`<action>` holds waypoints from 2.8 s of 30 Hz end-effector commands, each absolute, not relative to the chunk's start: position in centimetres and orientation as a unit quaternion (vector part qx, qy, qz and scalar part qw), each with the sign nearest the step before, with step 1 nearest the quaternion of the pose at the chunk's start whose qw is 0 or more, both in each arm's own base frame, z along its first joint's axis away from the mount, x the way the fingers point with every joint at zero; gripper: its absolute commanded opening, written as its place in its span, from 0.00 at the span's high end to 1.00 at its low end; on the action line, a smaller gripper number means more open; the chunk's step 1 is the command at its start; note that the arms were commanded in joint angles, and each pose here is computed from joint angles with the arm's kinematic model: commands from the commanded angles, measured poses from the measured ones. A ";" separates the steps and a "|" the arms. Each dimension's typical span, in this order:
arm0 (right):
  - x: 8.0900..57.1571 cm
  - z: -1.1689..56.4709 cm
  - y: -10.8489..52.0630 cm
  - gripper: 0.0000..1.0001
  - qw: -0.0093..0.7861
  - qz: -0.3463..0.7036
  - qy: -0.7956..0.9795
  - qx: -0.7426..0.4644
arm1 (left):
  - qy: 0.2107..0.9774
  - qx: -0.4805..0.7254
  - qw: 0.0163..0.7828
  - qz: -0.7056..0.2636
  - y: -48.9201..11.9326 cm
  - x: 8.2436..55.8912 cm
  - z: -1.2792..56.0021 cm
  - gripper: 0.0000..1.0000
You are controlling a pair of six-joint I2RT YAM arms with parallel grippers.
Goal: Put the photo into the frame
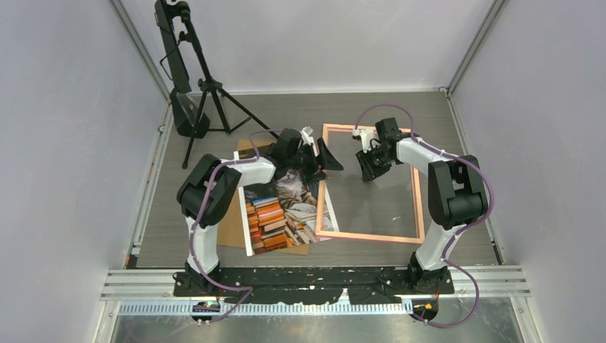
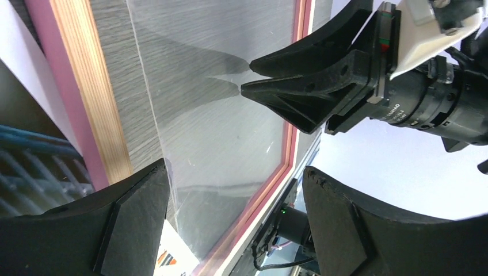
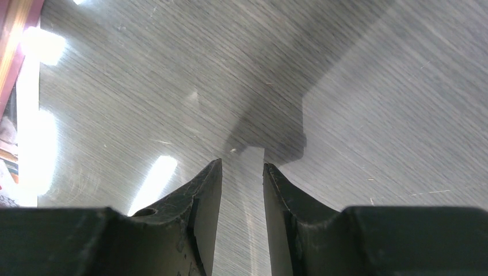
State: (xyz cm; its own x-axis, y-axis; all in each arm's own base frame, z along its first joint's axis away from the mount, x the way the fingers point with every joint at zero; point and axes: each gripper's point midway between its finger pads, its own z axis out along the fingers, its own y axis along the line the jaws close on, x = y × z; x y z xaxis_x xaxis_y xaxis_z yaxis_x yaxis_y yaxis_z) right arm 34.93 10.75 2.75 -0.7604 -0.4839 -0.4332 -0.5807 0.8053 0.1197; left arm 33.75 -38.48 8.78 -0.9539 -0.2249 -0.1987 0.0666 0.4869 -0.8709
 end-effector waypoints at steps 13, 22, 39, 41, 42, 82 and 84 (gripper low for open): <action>35.9 3.3 11.3 0.61 0.206 0.126 0.925 -0.292 | 0.860 -0.024 0.190 -0.473 -34.7 34.4 11.4 0.11; 36.0 4.0 11.2 0.58 0.215 0.124 0.924 -0.291 | 0.852 0.005 0.221 -0.475 -33.5 34.7 13.9 0.10; 36.5 11.4 10.4 0.17 0.317 0.087 0.900 -0.284 | 0.831 0.130 0.303 -0.447 -26.5 33.9 18.9 0.00; 36.3 12.4 10.3 0.11 0.333 0.083 0.895 -0.285 | 0.834 0.158 0.323 -0.418 -25.0 33.4 19.1 0.00; 36.1 13.1 10.2 0.10 0.344 0.082 0.891 -0.285 | 0.838 0.168 0.331 -0.401 -24.2 33.1 19.0 0.00; 32.6 5.8 28.5 0.13 0.342 0.031 0.761 -0.550 | 0.921 0.220 0.263 -0.182 -9.0 27.1 9.9 0.02; 32.5 5.7 28.0 0.13 0.341 0.023 0.761 -0.552 | 0.925 0.214 0.256 -0.184 -9.0 27.0 9.5 0.03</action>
